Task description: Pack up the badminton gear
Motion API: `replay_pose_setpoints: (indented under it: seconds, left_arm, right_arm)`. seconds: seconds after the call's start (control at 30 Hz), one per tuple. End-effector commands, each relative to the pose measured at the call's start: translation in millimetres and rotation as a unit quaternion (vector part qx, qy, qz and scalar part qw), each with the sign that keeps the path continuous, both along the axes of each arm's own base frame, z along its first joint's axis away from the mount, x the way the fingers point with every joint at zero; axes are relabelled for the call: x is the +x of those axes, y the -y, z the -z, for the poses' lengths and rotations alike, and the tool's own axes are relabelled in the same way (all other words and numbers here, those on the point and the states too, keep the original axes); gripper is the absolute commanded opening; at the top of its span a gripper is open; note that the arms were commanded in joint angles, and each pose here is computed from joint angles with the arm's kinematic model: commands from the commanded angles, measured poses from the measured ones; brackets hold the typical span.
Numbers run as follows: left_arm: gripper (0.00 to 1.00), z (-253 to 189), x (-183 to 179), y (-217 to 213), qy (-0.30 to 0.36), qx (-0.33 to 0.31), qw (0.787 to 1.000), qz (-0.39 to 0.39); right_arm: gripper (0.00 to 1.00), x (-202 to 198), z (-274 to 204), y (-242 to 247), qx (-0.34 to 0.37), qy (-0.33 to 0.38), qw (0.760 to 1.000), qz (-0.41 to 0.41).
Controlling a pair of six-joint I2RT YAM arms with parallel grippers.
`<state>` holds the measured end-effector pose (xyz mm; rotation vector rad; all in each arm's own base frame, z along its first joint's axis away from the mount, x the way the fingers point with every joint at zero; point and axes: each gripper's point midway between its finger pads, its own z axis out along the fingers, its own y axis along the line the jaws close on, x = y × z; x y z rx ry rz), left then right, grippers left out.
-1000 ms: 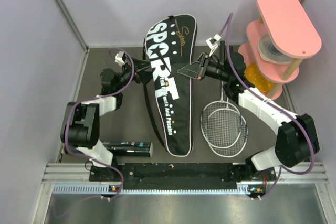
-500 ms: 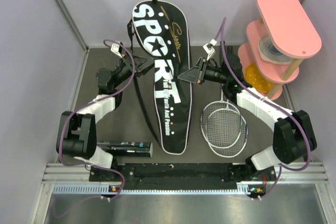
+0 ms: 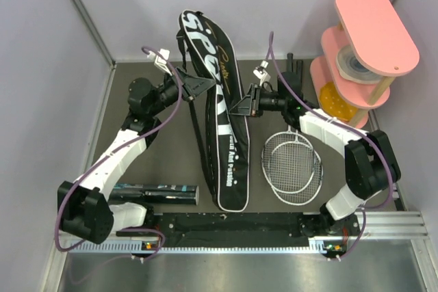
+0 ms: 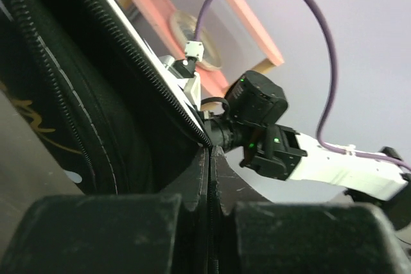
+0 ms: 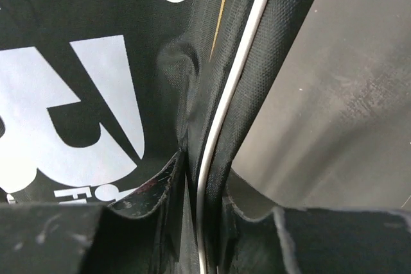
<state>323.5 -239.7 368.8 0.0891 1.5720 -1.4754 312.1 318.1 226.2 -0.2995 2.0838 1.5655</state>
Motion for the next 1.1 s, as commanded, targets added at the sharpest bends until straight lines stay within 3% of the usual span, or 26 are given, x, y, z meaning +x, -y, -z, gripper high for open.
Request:
replay_pose_setpoints:
  seconds: [0.0, 0.1, 0.2, 0.33, 0.37, 0.5, 0.6, 0.7, 0.87, 0.97, 1.07]
  left_arm:
    - [0.00, -7, 11, -2, 0.018, 0.039, 0.997, -0.064]
    - [0.00, -2, 18, 2, -0.001, 0.044, 0.996, -0.082]
    - [0.00, 8, 24, 8, -0.029, 0.040, 0.995, -0.090]
    - [0.01, 44, 38, 15, -0.092, 0.049, 0.991, -0.087]
    - [0.16, 52, 36, 19, -0.104, 0.052, 0.991, -0.072]
    - [0.52, 71, 32, 34, -0.130, 0.035, 0.991, -0.023]
    - [0.68, 80, 32, 32, -0.132, 0.030, 0.990, -0.029]
    - [0.70, 85, 32, 28, -0.130, 0.050, 0.989, -0.041]
    - [0.64, 82, 26, 28, -0.116, 0.043, 0.992, -0.033]
    - [0.75, 73, 14, 28, -0.092, 0.019, 0.995, -0.016]
    - [0.77, 59, 1, 30, -0.078, -0.018, 0.997, 0.010]
  right_arm:
    - [0.24, 3, -11, -14, -0.009, 0.028, 0.999, -0.017]
    - [0.25, 3, -13, -16, -0.009, 0.029, 0.999, -0.015]
    - [0.33, 4, -13, -23, -0.017, 0.030, 0.999, -0.016]
    - [0.32, 6, -10, -30, -0.028, 0.029, 0.999, -0.012]
    - [0.30, 7, -8, -31, -0.029, 0.026, 0.999, -0.010]
    - [0.18, 7, -4, -32, -0.024, 0.022, 0.999, -0.009]
    - [0.14, 8, 2, -29, -0.030, 0.018, 0.999, -0.002]
    - [0.14, 9, 5, -29, -0.031, 0.018, 0.999, 0.000]
    - [0.13, 11, 9, -28, -0.026, 0.015, 1.000, 0.001]
    - [0.13, 12, 11, -23, -0.016, 0.008, 1.000, 0.005]
    - [0.12, 12, 12, -20, -0.003, -0.003, 1.000, 0.006]
